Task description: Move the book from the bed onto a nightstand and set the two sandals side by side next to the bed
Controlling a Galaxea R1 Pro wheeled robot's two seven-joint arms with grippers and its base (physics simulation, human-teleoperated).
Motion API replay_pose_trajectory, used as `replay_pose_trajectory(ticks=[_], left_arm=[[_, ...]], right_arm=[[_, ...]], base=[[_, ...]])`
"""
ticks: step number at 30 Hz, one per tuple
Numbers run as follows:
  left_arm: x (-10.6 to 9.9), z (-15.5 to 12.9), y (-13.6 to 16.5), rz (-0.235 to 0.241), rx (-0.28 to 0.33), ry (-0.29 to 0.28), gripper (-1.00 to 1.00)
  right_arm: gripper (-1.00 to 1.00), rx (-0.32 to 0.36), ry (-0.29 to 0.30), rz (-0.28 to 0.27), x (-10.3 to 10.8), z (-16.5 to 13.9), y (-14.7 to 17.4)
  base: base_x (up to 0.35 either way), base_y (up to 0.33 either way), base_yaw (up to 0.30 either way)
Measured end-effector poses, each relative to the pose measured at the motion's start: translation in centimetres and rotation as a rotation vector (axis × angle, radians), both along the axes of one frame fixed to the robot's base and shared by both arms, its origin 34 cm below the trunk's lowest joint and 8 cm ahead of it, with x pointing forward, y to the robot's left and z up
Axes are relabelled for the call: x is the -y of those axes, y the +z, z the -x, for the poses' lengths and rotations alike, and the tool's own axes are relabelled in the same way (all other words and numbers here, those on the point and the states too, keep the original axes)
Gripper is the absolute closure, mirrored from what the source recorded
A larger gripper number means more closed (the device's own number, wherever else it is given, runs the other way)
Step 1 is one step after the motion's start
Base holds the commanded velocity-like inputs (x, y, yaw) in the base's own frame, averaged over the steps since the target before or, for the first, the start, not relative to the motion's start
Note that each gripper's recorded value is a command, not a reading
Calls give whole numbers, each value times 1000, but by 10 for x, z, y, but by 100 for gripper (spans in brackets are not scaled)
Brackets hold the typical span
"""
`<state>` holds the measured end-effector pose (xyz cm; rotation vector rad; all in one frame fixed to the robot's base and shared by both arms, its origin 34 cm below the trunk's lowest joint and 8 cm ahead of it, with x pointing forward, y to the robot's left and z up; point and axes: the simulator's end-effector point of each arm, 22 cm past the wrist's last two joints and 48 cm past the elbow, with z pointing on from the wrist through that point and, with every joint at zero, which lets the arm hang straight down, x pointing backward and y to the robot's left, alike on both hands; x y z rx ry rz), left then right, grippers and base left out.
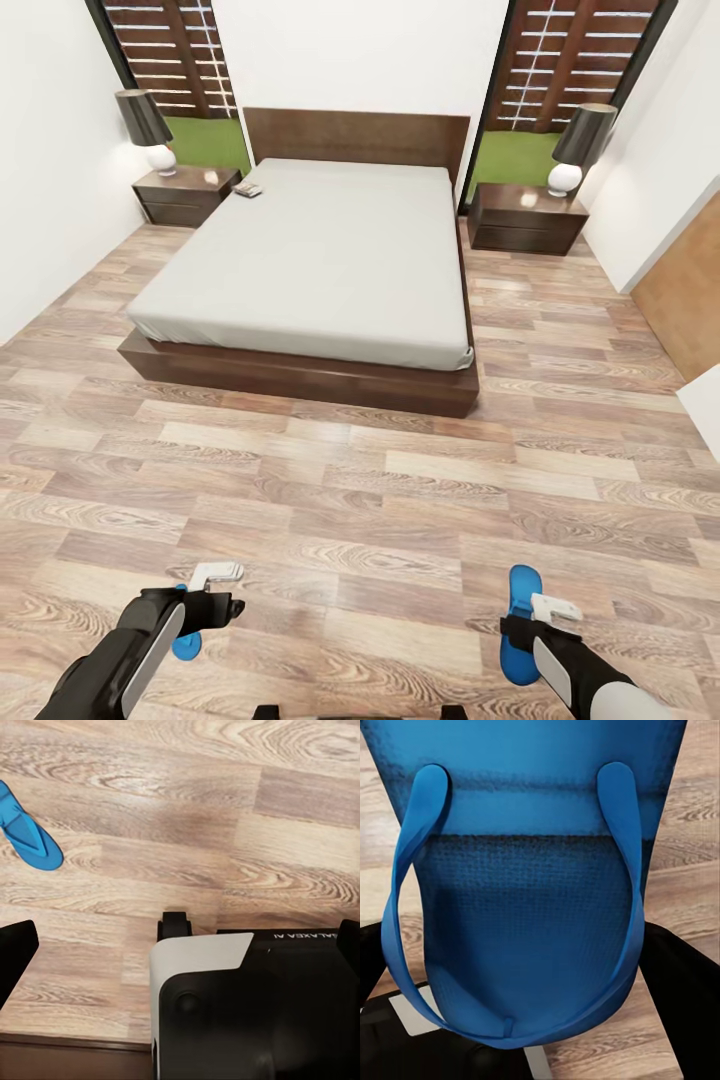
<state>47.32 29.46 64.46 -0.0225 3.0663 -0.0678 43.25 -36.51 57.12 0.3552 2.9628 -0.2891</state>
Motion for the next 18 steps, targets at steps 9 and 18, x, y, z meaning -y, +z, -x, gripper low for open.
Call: replay_pose_trajectory(ticks=[9, 18], left_arm=[[0, 5, 6, -2, -2, -1, -100], [0, 5, 7, -3, -2, -1, -100]], right_arm=[[100, 26, 3, 6, 1, -1, 7], [100, 29, 3, 6, 0, -1, 8]], base=[[0, 0, 0], [0, 0, 0]])
